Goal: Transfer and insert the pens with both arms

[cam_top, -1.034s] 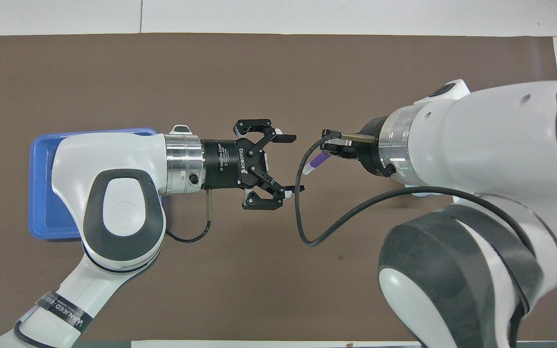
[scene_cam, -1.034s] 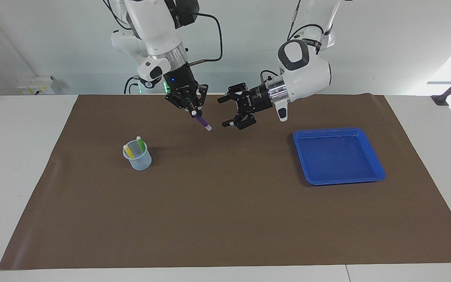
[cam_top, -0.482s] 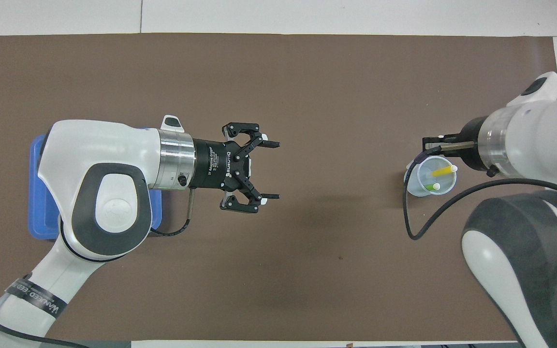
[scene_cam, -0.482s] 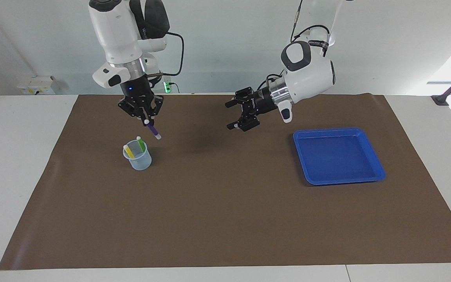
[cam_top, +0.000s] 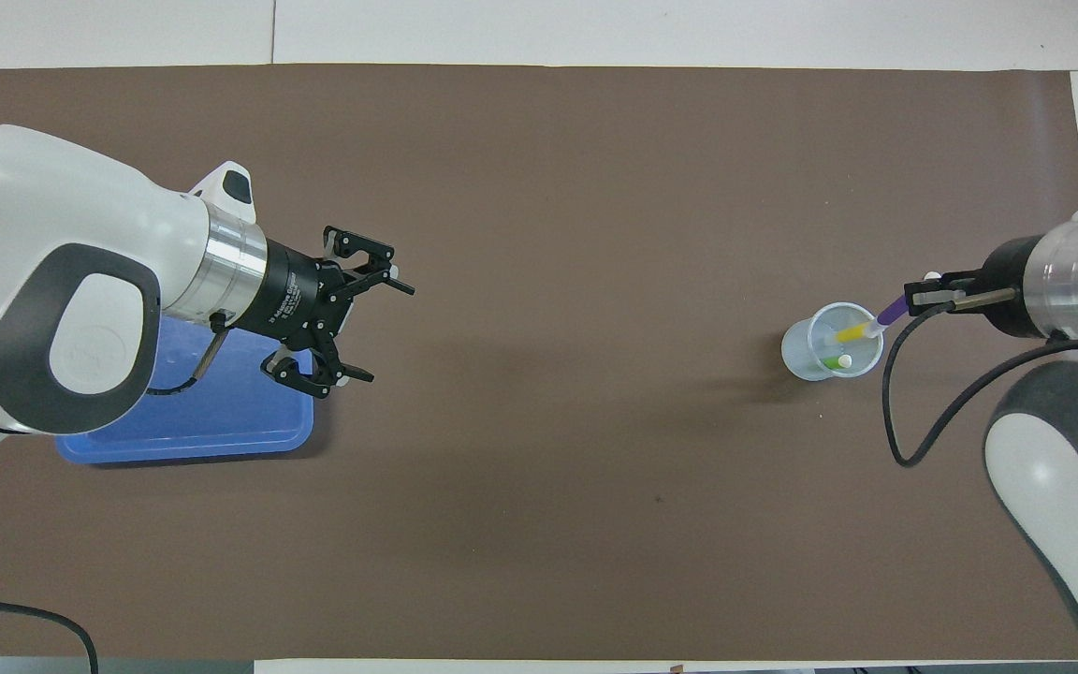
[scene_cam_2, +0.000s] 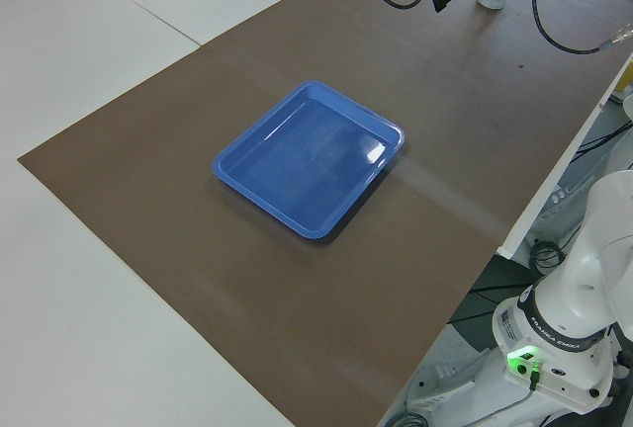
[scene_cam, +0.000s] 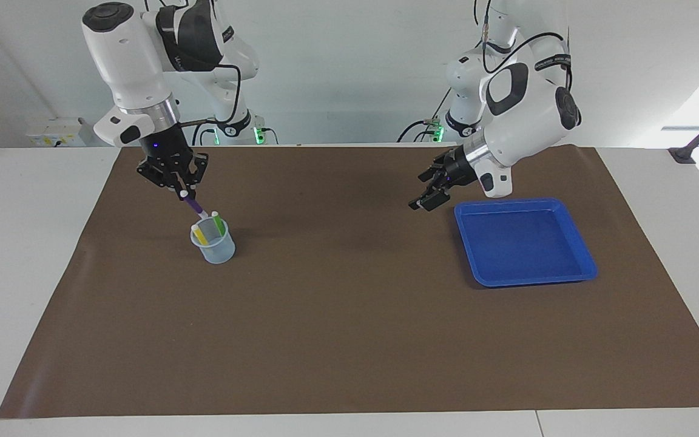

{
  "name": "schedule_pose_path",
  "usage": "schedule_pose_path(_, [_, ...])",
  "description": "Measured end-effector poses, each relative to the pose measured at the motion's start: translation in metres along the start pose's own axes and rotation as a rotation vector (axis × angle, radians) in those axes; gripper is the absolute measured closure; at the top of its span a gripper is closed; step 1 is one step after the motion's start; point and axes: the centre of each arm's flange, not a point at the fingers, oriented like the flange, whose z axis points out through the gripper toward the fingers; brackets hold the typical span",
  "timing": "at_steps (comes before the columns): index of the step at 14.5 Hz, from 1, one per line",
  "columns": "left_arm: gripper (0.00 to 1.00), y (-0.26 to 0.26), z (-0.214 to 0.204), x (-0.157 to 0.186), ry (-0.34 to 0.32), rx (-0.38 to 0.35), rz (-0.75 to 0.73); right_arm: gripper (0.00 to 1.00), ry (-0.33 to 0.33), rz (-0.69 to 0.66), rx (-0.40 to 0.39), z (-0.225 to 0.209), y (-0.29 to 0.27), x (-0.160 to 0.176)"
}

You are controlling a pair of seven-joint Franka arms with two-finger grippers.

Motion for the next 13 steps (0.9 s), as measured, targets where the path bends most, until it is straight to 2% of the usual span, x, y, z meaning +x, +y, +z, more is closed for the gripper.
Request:
schedule_pose_path(3, [0.00, 0.009, -0.032, 0.018, 0.207, 0.061, 0.158, 0.81, 0.033, -0.002, -0.004, 0.022, 0.001, -0.018])
schedule_pose_path(4, [0.00, 0.011, -0.040, 0.022, 0.246, 0.071, 0.195, 0.81, 0.040, -0.002, -0.005, 0.027, 0.001, -0.024])
schedule_pose_path(6, [0.00, 0.010, -0.054, 0.028, 0.273, 0.093, 0.245, 0.81, 0.060, -0.002, -0.007, 0.034, 0.000, -0.034])
schedule_pose_path(9, [0.00, 0.001, -0.073, 0.043, 0.270, 0.129, 0.338, 0.81, 0.073, -0.002, -0.008, 0.048, 0.000, -0.047])
schedule_pose_path(13, [0.00, -0.007, -0.098, 0.056, 0.295, 0.135, 0.455, 0.81, 0.110, -0.001, -0.012, 0.068, 0.000, -0.060])
